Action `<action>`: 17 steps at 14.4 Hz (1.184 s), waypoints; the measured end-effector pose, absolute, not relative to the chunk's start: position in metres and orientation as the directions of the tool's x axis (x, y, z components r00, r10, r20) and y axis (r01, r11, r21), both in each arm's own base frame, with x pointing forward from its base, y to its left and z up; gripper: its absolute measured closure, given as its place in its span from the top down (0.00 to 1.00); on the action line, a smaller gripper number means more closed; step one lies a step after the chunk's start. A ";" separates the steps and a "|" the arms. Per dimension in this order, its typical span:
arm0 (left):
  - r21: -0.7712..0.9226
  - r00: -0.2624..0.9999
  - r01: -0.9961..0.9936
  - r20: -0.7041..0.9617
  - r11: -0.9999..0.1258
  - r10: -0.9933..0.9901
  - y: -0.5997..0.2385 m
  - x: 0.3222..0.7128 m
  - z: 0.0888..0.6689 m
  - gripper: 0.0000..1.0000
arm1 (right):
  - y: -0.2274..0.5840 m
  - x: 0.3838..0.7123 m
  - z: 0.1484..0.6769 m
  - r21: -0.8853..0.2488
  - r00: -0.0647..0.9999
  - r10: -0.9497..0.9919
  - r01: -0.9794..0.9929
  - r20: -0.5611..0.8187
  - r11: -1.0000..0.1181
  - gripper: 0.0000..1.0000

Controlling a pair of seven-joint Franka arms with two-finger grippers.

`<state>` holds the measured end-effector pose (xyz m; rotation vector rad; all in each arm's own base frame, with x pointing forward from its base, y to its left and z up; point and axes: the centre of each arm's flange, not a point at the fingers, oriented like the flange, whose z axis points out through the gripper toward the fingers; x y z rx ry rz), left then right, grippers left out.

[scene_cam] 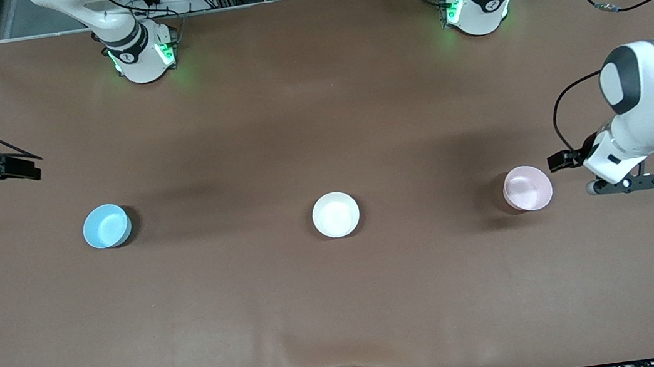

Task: Stack pink and blue bowls on white bowl
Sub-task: 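Reach the left gripper to the pink bowl while the right gripper reaches blue, then place the pink bowl with the left gripper while the right gripper grasps blue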

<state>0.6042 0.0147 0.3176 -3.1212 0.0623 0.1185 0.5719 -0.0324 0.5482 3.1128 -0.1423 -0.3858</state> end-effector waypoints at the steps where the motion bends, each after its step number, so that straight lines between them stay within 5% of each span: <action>1: -0.016 0.996 -0.056 -0.070 -0.998 -0.055 0.015 0.607 0.306 1.00 | -0.033 0.575 0.539 0.018 0.962 -0.091 -0.090 -0.258 -0.996 1.00; 8: -0.022 0.994 -0.106 -0.029 -0.994 -0.105 0.016 0.608 0.231 0.77 | -0.046 0.621 0.420 0.032 0.941 -0.070 -0.063 -0.332 -0.997 1.00; 13: -0.021 0.993 -0.111 -0.032 -0.994 -0.110 0.016 0.606 0.222 0.28 | -0.057 0.646 0.369 0.010 0.964 0.037 0.041 -0.263 -0.999 1.00; 17: -0.022 0.993 -0.111 -0.033 -0.994 -0.110 0.016 0.605 0.214 0.29 | -0.085 0.640 0.327 -0.008 0.967 0.108 0.110 -0.229 -0.994 1.00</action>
